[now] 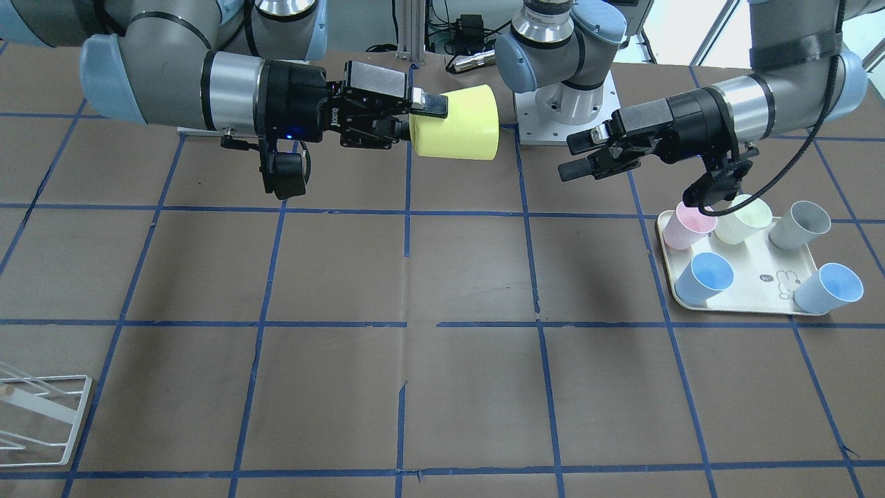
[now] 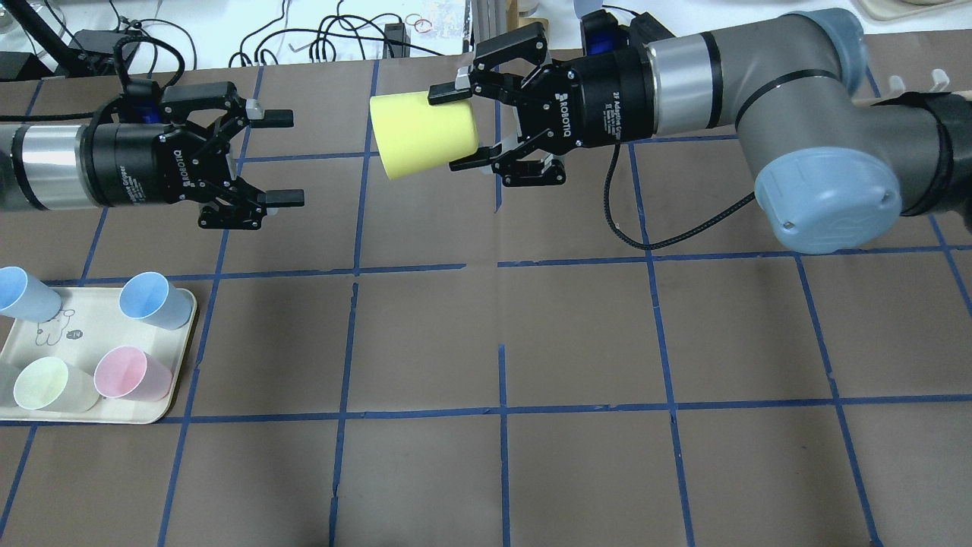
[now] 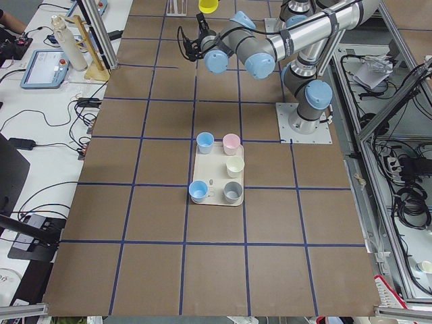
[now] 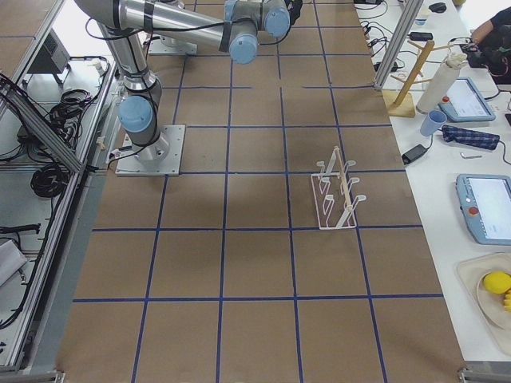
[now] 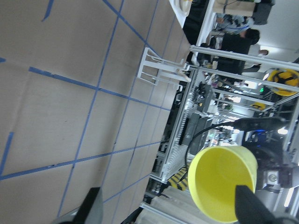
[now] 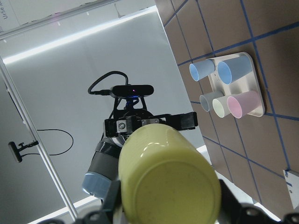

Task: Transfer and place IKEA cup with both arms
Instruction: 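Close the left gripper on the yellow cup's base beside the right gripper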

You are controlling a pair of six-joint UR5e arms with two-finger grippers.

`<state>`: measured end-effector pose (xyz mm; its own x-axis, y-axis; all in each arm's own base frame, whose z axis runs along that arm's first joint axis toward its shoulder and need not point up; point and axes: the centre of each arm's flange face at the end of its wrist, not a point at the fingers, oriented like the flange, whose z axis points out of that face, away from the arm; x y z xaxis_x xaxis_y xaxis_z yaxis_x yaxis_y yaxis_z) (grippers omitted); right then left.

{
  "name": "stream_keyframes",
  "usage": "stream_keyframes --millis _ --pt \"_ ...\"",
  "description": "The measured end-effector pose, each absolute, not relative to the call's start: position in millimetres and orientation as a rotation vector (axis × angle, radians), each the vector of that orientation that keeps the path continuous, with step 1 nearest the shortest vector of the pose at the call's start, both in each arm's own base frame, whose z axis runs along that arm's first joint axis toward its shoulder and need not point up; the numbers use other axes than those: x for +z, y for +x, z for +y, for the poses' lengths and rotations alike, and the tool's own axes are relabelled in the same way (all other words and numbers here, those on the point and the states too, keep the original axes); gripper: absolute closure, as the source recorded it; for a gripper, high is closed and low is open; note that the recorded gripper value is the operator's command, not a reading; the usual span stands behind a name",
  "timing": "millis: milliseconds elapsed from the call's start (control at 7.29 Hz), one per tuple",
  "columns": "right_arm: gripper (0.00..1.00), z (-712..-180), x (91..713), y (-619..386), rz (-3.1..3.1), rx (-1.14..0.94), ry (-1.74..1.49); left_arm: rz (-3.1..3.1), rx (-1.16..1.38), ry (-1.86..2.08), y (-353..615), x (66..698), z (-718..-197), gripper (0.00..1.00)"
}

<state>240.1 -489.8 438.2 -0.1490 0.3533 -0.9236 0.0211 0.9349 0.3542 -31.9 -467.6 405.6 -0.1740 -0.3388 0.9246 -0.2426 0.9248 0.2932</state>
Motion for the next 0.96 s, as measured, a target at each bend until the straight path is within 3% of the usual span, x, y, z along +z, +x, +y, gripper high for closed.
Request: stream_keyframes --millis 961 --pt "1.00 -497 421 244 1.661 0.347 0.321 -1.787 -0.156 0.321 -86 399 -448 0.00"
